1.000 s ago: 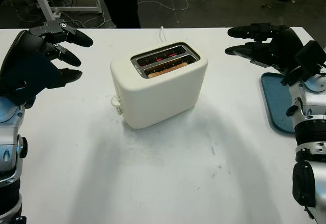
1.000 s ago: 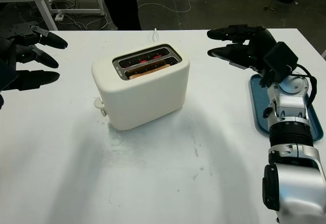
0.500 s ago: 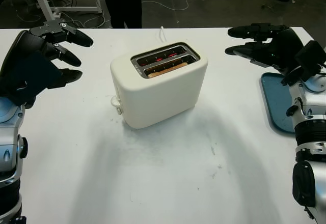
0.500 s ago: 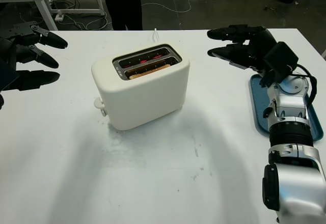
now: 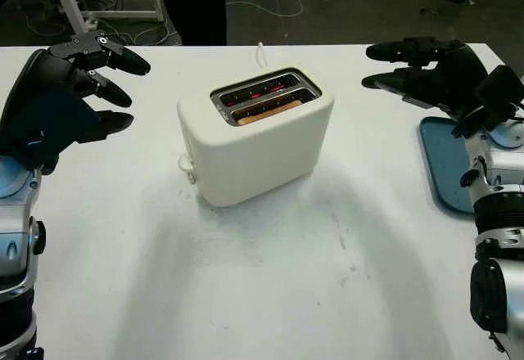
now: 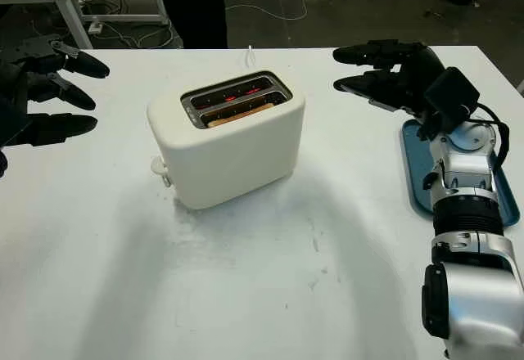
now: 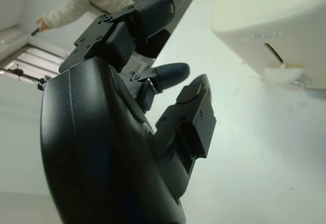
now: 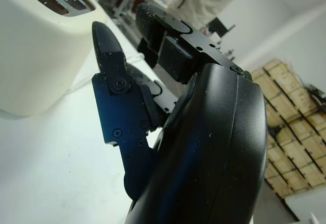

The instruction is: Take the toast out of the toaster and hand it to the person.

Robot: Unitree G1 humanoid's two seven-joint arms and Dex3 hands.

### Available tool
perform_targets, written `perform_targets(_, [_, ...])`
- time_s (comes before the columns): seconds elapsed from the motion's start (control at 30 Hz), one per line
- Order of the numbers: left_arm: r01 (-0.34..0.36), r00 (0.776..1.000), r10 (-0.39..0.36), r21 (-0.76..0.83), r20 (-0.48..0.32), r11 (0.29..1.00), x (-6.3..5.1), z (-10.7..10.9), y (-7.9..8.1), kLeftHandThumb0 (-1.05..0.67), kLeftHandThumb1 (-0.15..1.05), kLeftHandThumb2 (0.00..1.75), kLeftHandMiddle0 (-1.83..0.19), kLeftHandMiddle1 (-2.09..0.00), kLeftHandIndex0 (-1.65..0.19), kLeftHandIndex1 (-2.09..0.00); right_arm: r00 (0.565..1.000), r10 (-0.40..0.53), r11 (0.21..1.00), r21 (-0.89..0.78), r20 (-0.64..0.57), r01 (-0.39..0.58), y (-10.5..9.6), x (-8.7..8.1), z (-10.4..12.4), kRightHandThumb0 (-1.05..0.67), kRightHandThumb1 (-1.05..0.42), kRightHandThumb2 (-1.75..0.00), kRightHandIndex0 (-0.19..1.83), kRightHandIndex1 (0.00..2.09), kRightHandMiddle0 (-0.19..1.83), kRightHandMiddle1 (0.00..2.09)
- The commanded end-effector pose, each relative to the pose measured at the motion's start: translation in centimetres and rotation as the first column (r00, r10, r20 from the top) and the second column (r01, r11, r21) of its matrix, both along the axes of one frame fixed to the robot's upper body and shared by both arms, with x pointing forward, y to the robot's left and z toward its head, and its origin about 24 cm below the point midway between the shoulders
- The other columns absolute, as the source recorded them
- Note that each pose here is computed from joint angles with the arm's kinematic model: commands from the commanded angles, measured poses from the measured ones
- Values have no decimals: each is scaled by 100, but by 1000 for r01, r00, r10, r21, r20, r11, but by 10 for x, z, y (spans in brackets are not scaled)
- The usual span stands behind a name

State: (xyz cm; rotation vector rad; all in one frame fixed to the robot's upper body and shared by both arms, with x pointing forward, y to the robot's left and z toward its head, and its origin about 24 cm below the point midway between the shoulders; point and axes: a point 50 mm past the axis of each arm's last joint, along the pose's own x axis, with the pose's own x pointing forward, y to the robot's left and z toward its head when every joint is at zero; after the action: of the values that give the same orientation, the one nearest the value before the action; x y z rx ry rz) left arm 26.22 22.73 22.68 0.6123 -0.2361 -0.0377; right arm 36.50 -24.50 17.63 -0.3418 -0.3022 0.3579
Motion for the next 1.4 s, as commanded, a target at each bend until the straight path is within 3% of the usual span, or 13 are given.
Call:
perform_targets(0.0, [6, 1000, -6, 2, 10, 1000, 0, 1, -1, 54, 92, 14, -50, -133, -47, -101, 1000, 4, 1000, -1, 12, -4, 0, -1, 2, -42, -86, 0, 105, 0, 91, 0])
perform_targets(1.37, [-12, 1000, 12, -1, 1, 1000, -2, 1, 0, 53, 92, 16, -47, -127, -46, -98, 1000, 15, 1000, 5, 13, -15, 2, -2, 1, -39, -86, 0, 105, 0, 91, 0])
